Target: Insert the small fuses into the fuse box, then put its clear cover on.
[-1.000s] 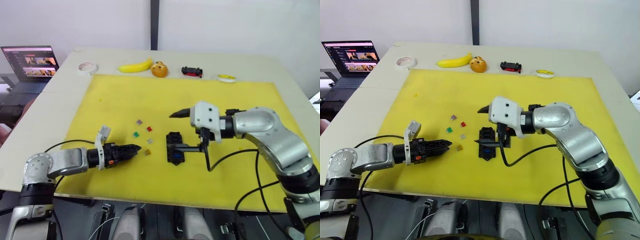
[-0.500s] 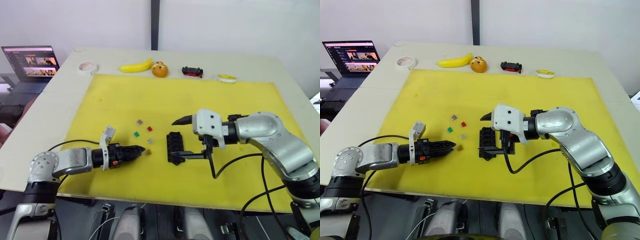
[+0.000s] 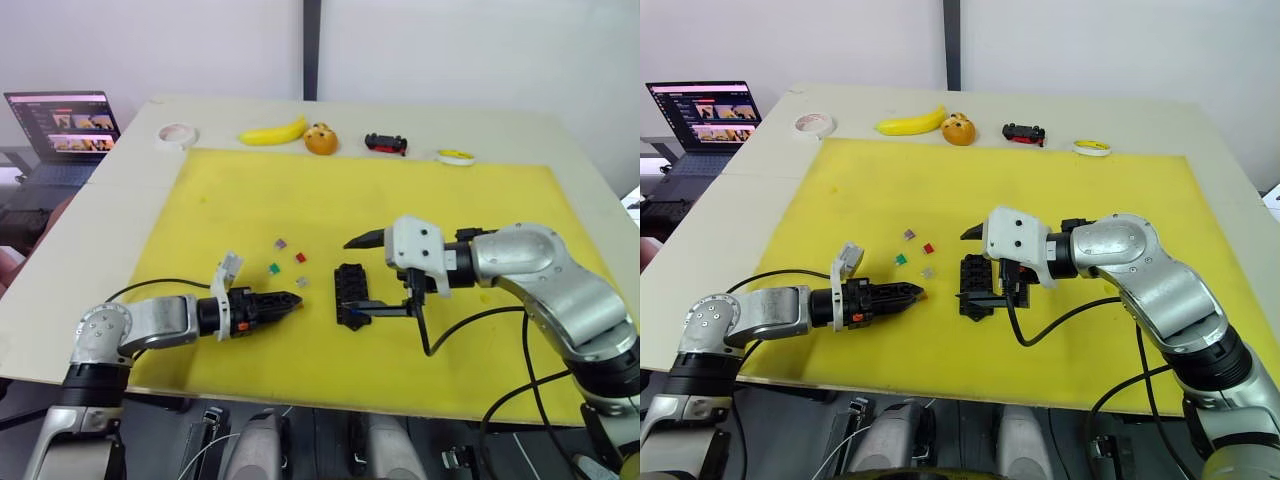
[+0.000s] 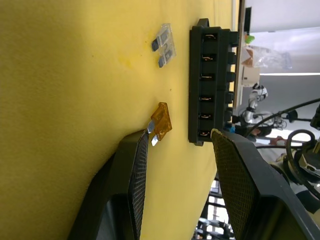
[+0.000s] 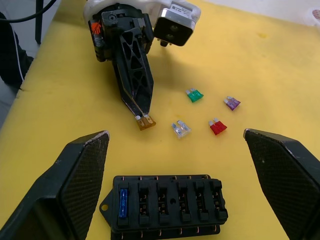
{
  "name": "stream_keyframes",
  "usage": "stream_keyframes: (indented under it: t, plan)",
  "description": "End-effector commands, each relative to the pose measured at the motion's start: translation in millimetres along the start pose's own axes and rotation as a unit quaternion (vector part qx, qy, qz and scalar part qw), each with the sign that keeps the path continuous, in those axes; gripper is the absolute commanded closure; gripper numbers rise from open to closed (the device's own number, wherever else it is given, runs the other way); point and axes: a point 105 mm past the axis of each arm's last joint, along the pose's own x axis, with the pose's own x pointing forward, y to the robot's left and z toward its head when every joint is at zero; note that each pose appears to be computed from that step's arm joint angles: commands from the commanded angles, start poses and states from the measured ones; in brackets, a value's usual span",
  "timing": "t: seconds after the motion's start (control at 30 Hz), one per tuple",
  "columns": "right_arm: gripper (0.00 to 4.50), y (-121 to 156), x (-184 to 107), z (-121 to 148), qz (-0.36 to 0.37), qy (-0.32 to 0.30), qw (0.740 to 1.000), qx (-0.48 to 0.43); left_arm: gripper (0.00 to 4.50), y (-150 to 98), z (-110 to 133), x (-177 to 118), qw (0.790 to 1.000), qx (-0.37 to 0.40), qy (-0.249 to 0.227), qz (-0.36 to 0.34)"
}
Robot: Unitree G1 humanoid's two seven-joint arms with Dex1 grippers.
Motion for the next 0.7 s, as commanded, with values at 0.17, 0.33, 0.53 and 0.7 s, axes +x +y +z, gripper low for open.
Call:
stream_keyframes:
  t: [0.17, 0.33, 0.53, 0.7]
  plan:
    - [0.00, -4, -5, 16, -0.013, -0.015, 0.999, -0.031, 2.37, 0, -5, 11, 1.000, -0.010, -0.014, 0.008]
    - [0.00, -3, -4, 17, -0.011, -0.017, 0.999, -0.031, 2.37, -3, -4, 16, 1.000, -0.012, -0.026, 0.005]
    - [0.00, -2, -4, 16, -0.009, -0.017, 0.999, -0.031, 2.37, -2, -6, 14, 0.999, -0.012, -0.031, 0.009]
    - [0.00, -2, -4, 16, -0.009, -0.017, 0.999, -0.032, 2.37, 1, -9, 12, 0.999, -0.012, -0.030, 0.017]
